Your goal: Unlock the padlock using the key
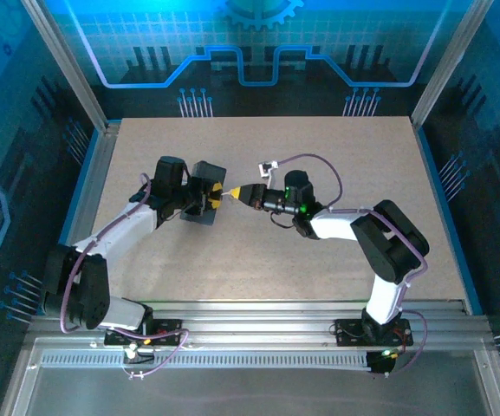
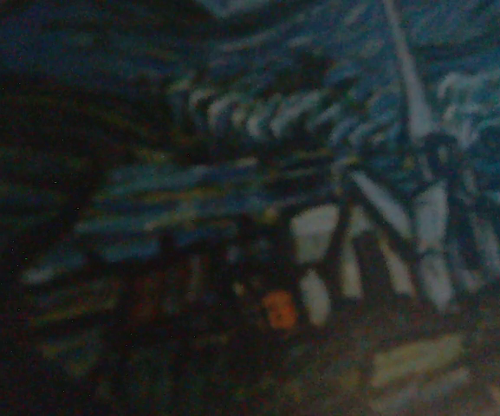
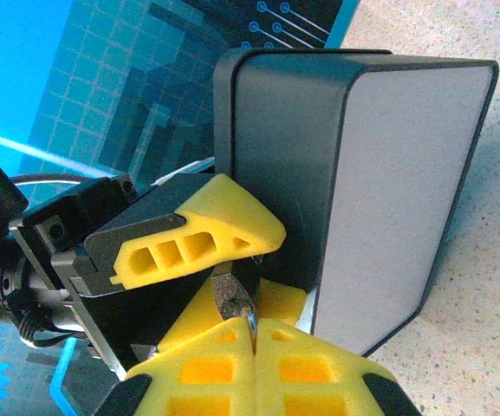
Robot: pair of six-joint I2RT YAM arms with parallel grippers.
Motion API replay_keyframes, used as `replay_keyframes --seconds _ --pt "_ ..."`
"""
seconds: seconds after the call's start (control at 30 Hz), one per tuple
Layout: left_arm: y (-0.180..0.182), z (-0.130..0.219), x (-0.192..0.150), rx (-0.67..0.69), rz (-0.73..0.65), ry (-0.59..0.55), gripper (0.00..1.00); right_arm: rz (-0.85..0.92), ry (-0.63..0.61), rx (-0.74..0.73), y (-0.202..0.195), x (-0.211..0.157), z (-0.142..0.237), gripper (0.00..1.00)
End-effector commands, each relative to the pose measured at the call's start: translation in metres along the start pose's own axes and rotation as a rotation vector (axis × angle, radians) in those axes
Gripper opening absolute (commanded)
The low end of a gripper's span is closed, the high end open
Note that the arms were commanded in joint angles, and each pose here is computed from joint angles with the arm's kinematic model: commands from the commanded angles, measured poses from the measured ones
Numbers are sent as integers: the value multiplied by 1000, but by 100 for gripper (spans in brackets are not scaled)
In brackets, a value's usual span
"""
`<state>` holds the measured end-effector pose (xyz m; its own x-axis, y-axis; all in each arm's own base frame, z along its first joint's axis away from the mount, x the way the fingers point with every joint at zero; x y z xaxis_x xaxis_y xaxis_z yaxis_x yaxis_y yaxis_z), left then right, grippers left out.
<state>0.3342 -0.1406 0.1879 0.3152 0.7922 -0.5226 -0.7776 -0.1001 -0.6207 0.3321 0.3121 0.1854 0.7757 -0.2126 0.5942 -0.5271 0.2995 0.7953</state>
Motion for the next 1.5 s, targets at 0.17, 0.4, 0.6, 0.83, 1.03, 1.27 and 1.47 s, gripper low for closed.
replay_keyframes --seconds 0.17,0.4,0.6,0.83,1.03,1.27,1.47 --pt "-8 9 -8 -55 -24 16 0 21 40 59 12 -9 -18 0" --pt "-7 7 -5 -67 -14 11 0 20 58 74 15 -12 -16 0" --pt "-8 8 -4 -72 -7 6 0 17 70 86 16 -17 -14 0" --pt "-11 9 -4 -81 -3 2 0 33 80 111 23 -25 -17 0" --pt "-12 10 -4 -82 -5 0 0 34 78 110 22 -28 -19 0" --pt "-10 10 -7 -53 -41 16 0 28 67 95 16 -25 -15 0" --pt "-4 9 0 -5 -69 21 0 30 66 81 12 -23 -4 0"
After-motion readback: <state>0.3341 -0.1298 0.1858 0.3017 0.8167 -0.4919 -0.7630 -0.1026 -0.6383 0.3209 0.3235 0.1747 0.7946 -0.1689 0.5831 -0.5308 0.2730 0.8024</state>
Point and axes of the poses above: each hand's point on the last joint's axis, 136 mm out from that joint toward the fingers, its own z axis back along the fingers, its own y axis along the line the jaws close on, x = y × z, the point moved 5 cm from there along z, back along the fingers, and after that the axes turned 9 degrees about z, right-handed, at the moved point
